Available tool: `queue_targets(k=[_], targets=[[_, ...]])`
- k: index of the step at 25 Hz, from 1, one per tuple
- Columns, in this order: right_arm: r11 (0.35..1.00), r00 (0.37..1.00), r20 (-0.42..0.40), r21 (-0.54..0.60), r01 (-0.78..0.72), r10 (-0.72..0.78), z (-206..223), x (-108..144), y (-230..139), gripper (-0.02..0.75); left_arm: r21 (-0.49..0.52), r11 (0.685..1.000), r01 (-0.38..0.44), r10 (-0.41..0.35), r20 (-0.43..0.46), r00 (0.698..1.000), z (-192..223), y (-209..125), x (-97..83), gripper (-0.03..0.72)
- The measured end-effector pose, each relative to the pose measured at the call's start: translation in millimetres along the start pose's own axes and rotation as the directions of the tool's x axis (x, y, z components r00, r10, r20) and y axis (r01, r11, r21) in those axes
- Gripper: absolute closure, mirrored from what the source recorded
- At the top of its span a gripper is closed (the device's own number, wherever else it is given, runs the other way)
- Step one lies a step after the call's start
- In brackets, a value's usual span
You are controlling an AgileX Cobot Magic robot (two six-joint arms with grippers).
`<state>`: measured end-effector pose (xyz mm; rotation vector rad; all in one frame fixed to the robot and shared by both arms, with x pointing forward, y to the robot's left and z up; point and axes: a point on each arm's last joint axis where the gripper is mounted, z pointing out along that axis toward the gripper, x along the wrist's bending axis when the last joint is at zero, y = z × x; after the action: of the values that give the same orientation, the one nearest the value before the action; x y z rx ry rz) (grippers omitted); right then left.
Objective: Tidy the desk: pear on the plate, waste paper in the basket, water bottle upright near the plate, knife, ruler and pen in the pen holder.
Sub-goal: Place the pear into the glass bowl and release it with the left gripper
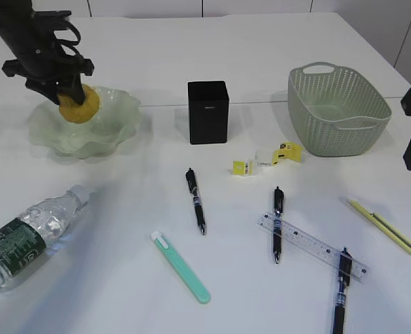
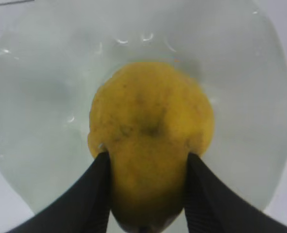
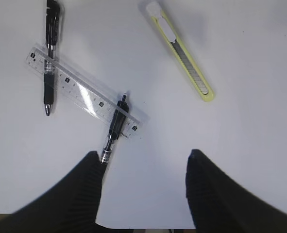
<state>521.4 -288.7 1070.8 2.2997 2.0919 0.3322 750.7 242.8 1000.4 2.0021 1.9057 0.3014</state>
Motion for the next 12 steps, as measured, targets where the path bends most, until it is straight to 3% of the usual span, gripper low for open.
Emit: queue_targets(k=[5, 12], targets=[[1.0, 1.0, 0.0, 0.0, 0.0, 0.0, 0.0, 0.0, 0.0, 0.296, 0.03, 0.998, 0.049, -0.049, 0.017, 0.999, 19.2, -3.1, 15.6, 0.398], [1.0, 1.0, -0.001, -0.002, 0.0, 0.0, 0.0, 0.1, 0.2, 0.296, 0.074, 0.995, 0.073, -0.076, 0.044, 0.996, 41.8, -9.2, 16.5, 0.388]])
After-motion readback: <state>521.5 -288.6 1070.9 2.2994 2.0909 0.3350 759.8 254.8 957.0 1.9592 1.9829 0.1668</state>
